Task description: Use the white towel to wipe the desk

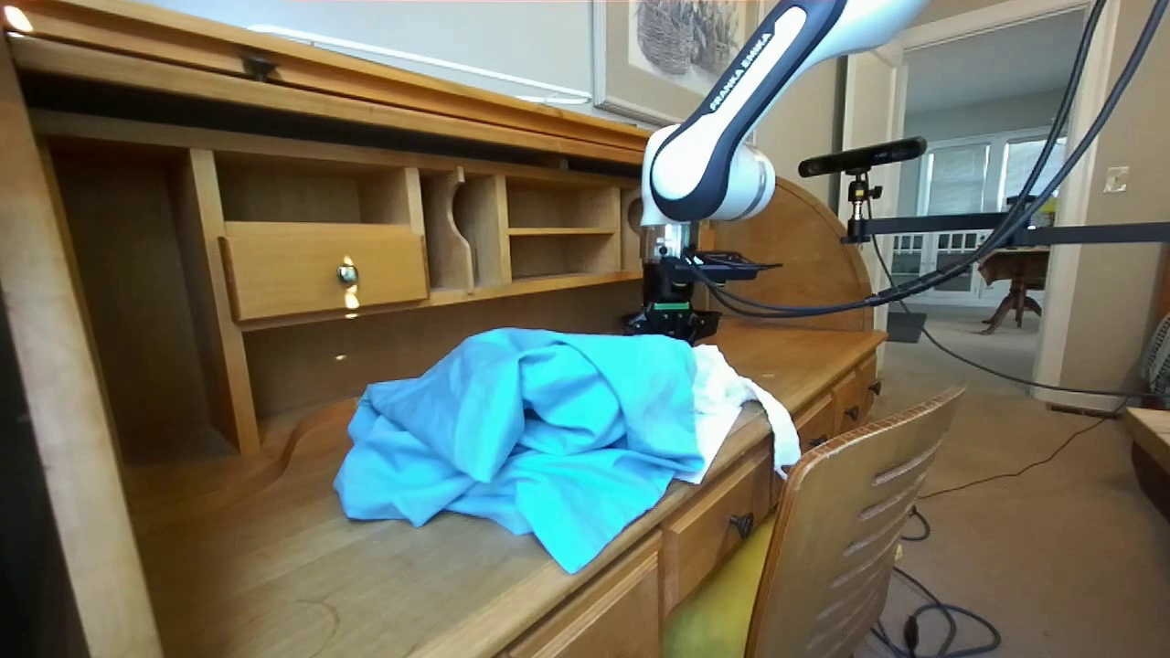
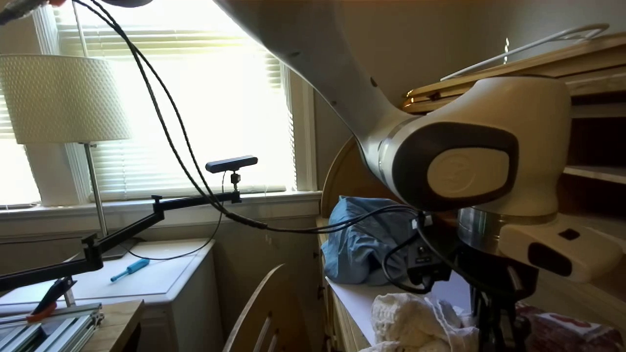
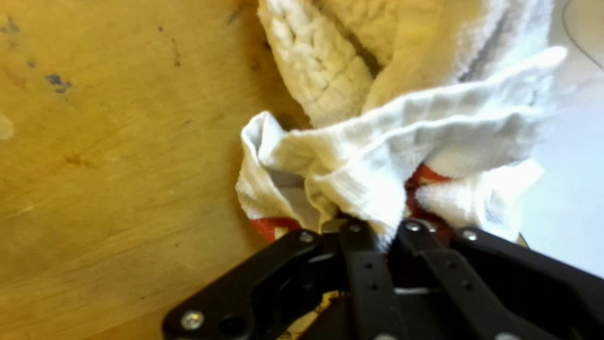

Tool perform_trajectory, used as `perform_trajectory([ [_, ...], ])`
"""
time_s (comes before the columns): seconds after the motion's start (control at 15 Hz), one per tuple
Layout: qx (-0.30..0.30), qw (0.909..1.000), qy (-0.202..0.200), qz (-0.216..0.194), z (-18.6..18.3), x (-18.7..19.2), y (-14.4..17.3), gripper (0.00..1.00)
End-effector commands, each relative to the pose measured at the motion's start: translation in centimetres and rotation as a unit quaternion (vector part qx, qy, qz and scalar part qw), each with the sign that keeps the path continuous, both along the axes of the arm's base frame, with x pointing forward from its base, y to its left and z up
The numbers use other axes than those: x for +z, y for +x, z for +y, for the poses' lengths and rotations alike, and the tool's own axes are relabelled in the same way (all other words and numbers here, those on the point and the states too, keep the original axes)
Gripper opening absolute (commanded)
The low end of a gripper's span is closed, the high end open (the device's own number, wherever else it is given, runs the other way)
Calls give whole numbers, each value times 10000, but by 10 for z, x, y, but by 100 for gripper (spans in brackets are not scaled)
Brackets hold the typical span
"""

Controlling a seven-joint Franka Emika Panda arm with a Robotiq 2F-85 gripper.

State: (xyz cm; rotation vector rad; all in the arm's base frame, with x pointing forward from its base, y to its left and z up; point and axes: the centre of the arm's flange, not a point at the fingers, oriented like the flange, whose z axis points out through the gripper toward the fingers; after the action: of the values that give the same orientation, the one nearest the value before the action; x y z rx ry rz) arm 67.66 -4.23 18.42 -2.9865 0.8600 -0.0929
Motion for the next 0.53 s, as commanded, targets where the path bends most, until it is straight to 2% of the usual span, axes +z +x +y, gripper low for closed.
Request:
perform_trajectory([
  [0.0, -296, 9950, 17, -951, 0, -12, 13, 2],
  [0.2, -294, 9823, -276, -1828, -4, -19, 26, 2],
  [0.47, -241, 9552, -783, -2844, -16, -28, 32, 2],
])
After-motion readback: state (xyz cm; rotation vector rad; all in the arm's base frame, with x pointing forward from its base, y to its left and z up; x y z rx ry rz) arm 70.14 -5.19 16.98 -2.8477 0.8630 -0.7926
